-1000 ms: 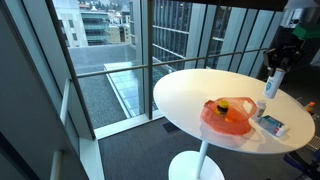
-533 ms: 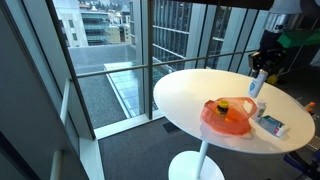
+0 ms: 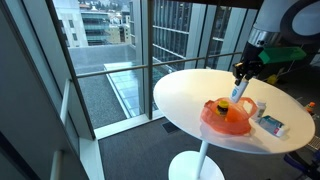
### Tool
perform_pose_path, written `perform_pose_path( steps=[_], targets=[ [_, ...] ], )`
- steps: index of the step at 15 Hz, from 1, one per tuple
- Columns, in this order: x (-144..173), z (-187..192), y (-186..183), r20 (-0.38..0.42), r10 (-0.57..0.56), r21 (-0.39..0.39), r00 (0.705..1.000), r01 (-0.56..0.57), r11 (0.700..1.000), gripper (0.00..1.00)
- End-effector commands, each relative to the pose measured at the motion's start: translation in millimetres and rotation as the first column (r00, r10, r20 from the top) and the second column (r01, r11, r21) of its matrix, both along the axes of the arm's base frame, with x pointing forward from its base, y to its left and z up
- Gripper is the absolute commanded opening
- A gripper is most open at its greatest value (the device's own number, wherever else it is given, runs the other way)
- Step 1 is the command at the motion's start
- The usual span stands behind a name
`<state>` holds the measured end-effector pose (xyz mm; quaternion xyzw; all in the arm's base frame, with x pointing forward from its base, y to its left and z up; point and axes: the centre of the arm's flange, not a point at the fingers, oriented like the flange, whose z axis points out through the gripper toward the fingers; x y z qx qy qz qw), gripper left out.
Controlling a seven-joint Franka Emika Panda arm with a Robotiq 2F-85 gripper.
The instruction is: Put the white bottle in the orange plastic bag.
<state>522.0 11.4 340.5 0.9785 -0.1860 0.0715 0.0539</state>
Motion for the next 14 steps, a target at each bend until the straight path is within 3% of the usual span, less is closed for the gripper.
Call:
perform_pose_path(
  steps=[1, 7, 14],
  targets=[
    [11, -6, 2, 0.041, -0.001, 0.022, 0.999, 0.0, 1.0, 0.1],
    [14, -23, 5, 0.053, -0.031, 0.092, 0.998, 0.026, 0.995, 0.1],
    [16, -42, 18, 0.025, -0.029, 0.104, 0.999, 0.026, 0.994, 0.1]
  ],
)
